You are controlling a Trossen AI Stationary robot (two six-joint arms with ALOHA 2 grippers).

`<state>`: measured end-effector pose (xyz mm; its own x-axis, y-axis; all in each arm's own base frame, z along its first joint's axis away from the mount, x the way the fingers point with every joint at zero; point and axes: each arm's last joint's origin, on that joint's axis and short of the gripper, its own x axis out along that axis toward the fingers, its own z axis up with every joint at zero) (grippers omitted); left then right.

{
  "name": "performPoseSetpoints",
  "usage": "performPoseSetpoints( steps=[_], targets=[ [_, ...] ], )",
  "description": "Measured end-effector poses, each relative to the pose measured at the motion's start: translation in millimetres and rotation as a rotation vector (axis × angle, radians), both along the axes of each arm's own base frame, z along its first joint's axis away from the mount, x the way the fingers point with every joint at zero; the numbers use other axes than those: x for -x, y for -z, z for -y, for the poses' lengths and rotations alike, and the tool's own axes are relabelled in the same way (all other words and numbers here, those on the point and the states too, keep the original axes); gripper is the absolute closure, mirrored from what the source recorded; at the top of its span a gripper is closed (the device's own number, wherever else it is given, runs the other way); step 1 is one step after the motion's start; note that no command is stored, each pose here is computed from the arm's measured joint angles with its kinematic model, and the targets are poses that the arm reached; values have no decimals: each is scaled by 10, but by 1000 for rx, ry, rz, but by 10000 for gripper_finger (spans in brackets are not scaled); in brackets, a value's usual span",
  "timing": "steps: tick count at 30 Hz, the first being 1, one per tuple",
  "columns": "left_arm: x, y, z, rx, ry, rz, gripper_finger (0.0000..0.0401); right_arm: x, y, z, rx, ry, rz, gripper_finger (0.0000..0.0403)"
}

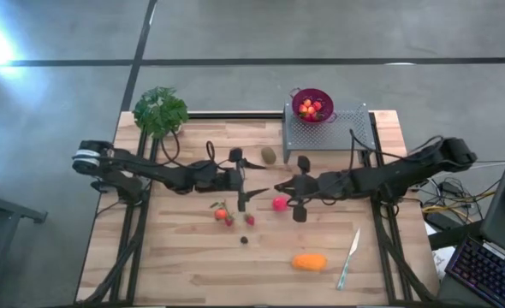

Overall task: Pick & Place Fruit
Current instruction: Put the black berry into the violet strainer bowl on the shelf

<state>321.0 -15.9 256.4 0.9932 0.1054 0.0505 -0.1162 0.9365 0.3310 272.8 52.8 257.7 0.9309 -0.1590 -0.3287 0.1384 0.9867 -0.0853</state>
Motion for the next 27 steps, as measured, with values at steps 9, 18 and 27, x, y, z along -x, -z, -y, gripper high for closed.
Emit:
performPoseSetpoints(
  steps=[9, 18, 27],
  targets=[
    [108, -31, -51, -24, -153, -98, 105, 67, 10, 39, 25, 86, -47, 394],
    [111, -3, -58, -28, -176, -126, 105, 180, 32, 115, 80, 235, -120, 394],
    [111, -4, -57, -27, -172, -125, 105, 498, -126, 615, 57, 447, -183, 394]
  ],
)
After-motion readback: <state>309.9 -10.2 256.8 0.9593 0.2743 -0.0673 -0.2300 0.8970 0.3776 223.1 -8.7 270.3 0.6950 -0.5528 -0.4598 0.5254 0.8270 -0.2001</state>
